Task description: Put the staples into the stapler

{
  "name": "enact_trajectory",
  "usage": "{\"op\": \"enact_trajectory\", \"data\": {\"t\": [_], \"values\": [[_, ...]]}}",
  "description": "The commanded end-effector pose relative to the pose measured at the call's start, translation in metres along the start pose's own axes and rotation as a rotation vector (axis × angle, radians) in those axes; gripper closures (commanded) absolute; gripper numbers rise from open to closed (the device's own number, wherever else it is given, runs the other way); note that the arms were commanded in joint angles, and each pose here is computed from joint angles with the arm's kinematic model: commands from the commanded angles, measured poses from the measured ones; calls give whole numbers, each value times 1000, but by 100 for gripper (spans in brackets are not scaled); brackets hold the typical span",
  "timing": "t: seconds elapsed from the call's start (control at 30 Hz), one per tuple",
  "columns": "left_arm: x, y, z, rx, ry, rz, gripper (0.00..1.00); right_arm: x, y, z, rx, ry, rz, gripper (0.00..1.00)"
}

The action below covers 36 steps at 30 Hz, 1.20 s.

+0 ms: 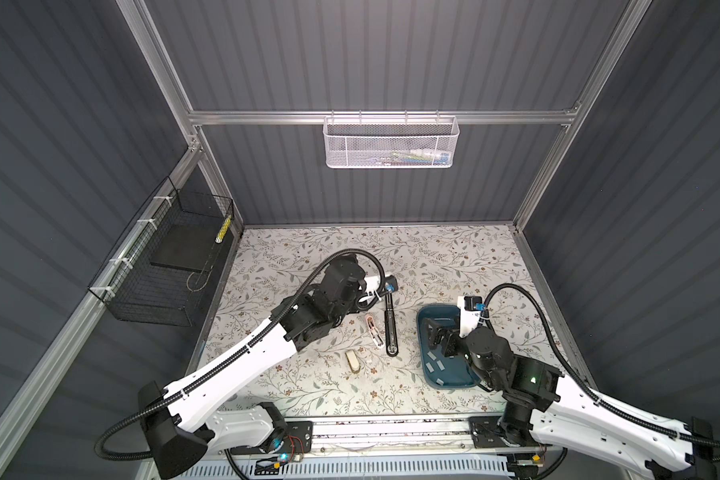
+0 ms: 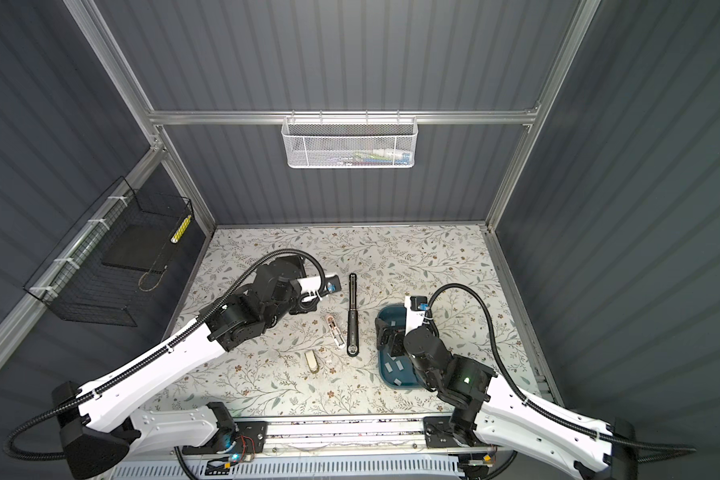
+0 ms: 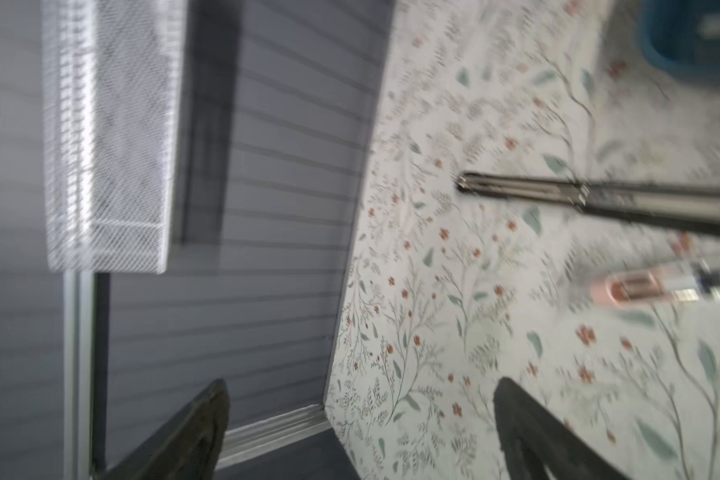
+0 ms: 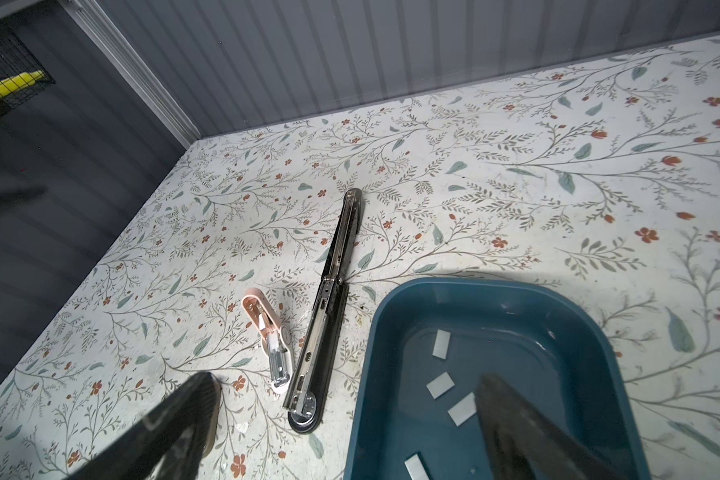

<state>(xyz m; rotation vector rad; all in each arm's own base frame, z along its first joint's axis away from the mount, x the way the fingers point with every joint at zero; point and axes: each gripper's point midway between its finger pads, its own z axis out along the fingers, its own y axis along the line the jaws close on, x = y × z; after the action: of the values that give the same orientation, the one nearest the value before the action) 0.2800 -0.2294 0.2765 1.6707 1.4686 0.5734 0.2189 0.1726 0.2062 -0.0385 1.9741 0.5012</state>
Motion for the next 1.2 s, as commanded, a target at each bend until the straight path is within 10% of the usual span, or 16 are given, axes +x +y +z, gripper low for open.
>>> {"op": "enact_trajectory", "data": {"t": [0.0,0.63,1.17], "values": [[37,-87,-10,354,45,412,2,0,-14,-3,45,-24,-4,1],[2,-226,9,703,118,808,23,0,-38,-3,148,-46,9,1],[21,-248,14,766,185,936,31,4,-26,9,95,-22,13,1]]}}
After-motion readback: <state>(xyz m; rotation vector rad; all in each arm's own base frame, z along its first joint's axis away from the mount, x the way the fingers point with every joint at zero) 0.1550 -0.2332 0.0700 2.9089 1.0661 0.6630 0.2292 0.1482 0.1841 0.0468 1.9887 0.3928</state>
